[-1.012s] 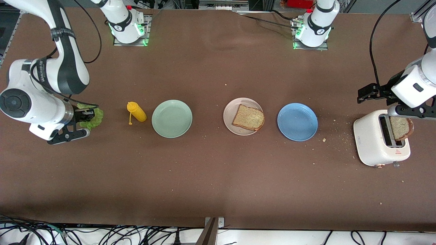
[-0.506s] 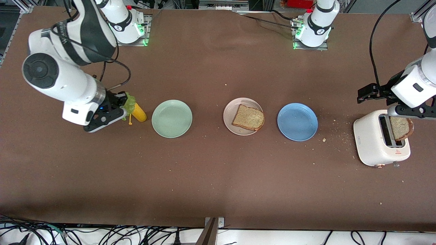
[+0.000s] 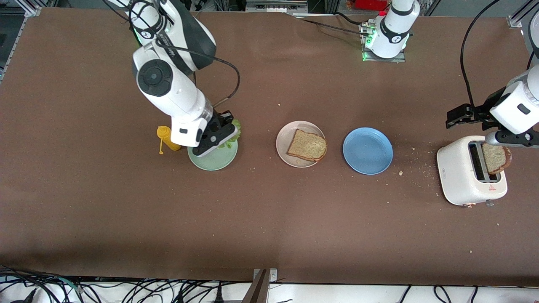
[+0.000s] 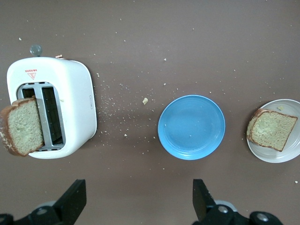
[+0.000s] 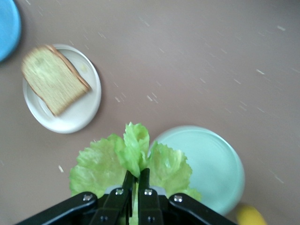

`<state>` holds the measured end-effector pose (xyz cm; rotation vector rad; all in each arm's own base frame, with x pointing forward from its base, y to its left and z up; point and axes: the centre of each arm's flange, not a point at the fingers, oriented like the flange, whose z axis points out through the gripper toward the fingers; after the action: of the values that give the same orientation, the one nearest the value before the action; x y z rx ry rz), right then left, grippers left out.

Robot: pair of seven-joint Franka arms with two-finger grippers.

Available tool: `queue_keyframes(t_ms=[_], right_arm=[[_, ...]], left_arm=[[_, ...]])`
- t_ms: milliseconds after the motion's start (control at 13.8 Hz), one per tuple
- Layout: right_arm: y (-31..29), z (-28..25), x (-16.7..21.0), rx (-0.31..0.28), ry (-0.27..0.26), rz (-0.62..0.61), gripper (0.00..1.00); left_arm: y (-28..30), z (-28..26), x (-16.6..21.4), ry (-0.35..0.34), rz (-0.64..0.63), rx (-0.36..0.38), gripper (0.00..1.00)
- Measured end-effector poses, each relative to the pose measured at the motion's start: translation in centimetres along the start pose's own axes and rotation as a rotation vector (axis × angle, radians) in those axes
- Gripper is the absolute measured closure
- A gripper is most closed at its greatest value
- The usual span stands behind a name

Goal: Make sandwich in beige plate with both arms
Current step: 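Lift the lettuce leaf and carry it over the beige plate, then lower the lettuce onto the bread and open the right gripper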

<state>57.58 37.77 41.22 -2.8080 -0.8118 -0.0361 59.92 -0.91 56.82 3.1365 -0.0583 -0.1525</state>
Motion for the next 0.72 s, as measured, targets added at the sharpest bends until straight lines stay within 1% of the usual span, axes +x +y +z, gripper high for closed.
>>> queue_keyframes(t_ms=[217,434,506,578,723], right_arm=[[-4.0,5.9,1.8,0.066,0.060,0.063,0.94],[-8.0,10.3,3.6,0.111,0.146,0.142,0.94],[-8.7,11.5,4.0,0.136,0.169,0.169,0.94],[-9.1,12.4,4.2,0.163,0.184,0.196,0.94],[-9.6,13.9,4.4,0.199,0.190,0.246,0.94]], left_arm=[[-0.5,0.0,0.0,0.000,-0.009,-0.001,0.00],[-0.6,0.0,0.0,0.000,-0.010,-0.001,0.00],[-0.6,0.0,0.0,0.000,-0.010,-0.001,0.00],[-0.6,0.0,0.0,0.000,-0.010,-0.001,0.00],[-0.6,0.0,0.0,0.000,-0.010,-0.001,0.00]])
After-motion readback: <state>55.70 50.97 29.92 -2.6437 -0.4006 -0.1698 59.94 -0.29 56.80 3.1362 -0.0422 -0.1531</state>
